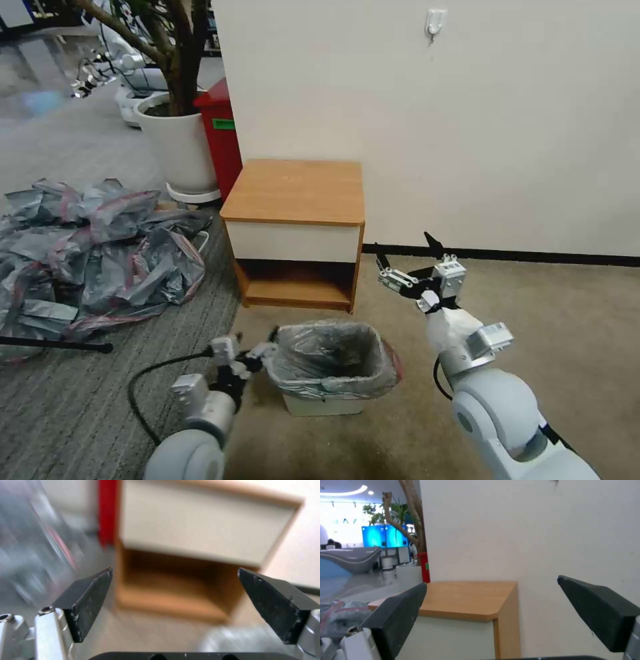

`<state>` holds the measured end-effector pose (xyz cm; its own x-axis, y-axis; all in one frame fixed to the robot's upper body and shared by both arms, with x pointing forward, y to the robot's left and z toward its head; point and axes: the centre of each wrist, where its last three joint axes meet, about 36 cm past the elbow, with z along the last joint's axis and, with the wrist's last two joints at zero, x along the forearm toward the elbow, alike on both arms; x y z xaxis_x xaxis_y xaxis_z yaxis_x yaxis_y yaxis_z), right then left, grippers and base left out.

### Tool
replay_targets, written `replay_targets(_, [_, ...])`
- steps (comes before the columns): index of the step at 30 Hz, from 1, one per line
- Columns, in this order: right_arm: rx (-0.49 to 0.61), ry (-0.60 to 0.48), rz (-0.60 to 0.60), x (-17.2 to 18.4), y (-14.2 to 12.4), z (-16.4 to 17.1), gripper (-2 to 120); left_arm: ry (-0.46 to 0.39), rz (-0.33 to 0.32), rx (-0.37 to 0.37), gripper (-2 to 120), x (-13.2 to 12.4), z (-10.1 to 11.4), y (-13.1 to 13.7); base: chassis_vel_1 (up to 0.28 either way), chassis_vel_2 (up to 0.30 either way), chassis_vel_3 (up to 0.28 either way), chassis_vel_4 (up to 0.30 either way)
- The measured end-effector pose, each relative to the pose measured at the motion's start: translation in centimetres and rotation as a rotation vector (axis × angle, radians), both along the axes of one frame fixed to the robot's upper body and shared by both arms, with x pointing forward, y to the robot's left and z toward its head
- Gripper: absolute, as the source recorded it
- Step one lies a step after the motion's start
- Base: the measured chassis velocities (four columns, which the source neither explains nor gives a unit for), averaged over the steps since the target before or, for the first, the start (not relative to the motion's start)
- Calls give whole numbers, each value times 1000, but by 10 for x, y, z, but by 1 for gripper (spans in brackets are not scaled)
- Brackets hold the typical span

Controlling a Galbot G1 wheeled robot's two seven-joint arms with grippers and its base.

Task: Pick up the garbage bag from the table and place it over the trash can.

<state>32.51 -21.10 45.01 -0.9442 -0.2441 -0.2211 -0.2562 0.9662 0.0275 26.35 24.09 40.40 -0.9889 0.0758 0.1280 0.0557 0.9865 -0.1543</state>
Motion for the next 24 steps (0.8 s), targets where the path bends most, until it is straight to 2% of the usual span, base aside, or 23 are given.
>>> replay_targets(1, [2,-15,-9,-2,-1,-2,100,-53,16,41,96,-4,4,6,0,0,0,0])
replay_targets(2, [2,-15,-9,-2,-1,-2,100,-53,16,41,96,-4,4,6,0,0,0,0])
replay_targets(5, [-47,-52,-58,-10,-7,-11,100,-174,79,83,99,-17,21,18,0,0,0,0])
replay_targets(6, [-47,-52,-58,-10,-7,-11,100,-174,79,83,99,-17,21,18,0,0,0,0])
replay_targets(9, [-98,-50,-98,-17,-12,-16,100,-227,136,102,100,-28,26,27,0,0,0,0])
replay_targets(13, [-120,-25,-124,-22,-13,-18,100,-239,161,105,100,-34,25,30,0,0,0,0])
replay_targets(19, [-165,84,-121,-32,-24,-25,100,-242,181,109,100,-35,2,29,0,0,0,0])
replay_targets(24, [-197,132,-113,-33,-31,-33,100,-239,178,110,100,-32,-8,25,0,0,0,0])
